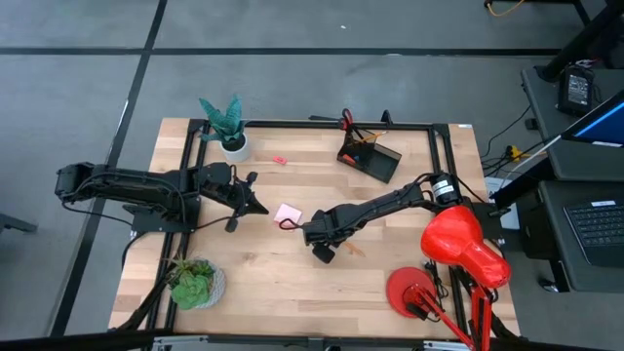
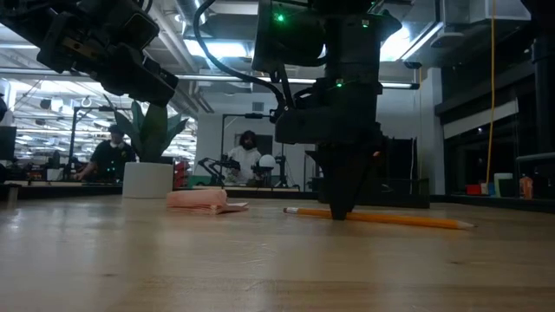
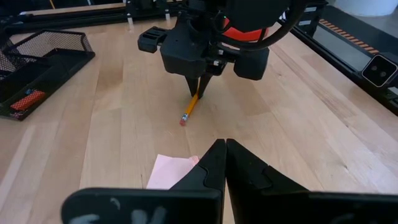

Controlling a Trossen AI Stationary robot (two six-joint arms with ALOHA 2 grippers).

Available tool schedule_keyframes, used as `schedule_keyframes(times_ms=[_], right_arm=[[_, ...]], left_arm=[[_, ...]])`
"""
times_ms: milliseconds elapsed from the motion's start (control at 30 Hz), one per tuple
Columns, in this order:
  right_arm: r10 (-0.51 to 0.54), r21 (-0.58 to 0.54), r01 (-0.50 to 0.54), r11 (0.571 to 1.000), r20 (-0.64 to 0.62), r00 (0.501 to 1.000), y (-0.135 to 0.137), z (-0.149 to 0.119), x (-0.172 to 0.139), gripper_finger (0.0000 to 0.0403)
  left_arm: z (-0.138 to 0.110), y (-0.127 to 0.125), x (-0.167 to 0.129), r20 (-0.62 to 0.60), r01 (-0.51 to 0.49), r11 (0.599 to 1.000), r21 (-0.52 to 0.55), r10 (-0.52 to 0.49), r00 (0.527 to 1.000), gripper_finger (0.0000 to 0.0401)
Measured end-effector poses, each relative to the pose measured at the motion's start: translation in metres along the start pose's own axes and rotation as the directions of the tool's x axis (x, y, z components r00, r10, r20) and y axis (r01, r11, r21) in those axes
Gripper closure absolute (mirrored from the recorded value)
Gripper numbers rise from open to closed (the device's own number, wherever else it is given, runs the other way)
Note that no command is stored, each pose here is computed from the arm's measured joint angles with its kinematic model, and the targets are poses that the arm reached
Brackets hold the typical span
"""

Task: Pick and place office supplies into organizer
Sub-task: Put the pencil into the black desk organizer

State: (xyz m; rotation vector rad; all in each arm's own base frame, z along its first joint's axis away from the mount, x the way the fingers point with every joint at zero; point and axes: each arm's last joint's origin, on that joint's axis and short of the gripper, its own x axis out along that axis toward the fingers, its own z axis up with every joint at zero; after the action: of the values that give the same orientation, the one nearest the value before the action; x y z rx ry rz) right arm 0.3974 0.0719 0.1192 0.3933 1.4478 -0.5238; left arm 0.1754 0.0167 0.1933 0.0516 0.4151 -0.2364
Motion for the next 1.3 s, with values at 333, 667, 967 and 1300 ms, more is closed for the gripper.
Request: schedule_keyframes(times_ms=[333, 667, 967, 1300], right_arm=[[0.002, 0.0, -0.002, 1.0, 0.004, 1.0, -0.001, 0.0, -0.003, 0.0366], [0.002, 0.006, -0.003, 1.0, 0.067, 0.998, -0.005, 0.0, -0.021, 0.0366], [-0.012, -0.008, 0.013, 1.0, 0.087, 0.996, -0.006, 0.001, -0.025, 0.0366], [0.008, -0.037, -0.001, 0.999, 0.19, 0.982, -0.012, 0.002, -0.058, 0.0366]], left_arm=[[0.0, 0.0, 0.0, 0.0, 0.0, 1.0, 0.001, 0.0, 1.0, 0.0395], [0.0, 0.0, 0.0, 0.0, 0.0, 1.0, 0.002, 0.0, 1.0, 0.0395], [0.0, 0.0, 0.0, 0.003, -0.001, 1.0, 0.003, 0.001, 1.0, 0.0395], [0.001, 0.0, 0.0, 0.007, -0.001, 1.0, 0.005, 0.001, 1.0, 0.0395]])
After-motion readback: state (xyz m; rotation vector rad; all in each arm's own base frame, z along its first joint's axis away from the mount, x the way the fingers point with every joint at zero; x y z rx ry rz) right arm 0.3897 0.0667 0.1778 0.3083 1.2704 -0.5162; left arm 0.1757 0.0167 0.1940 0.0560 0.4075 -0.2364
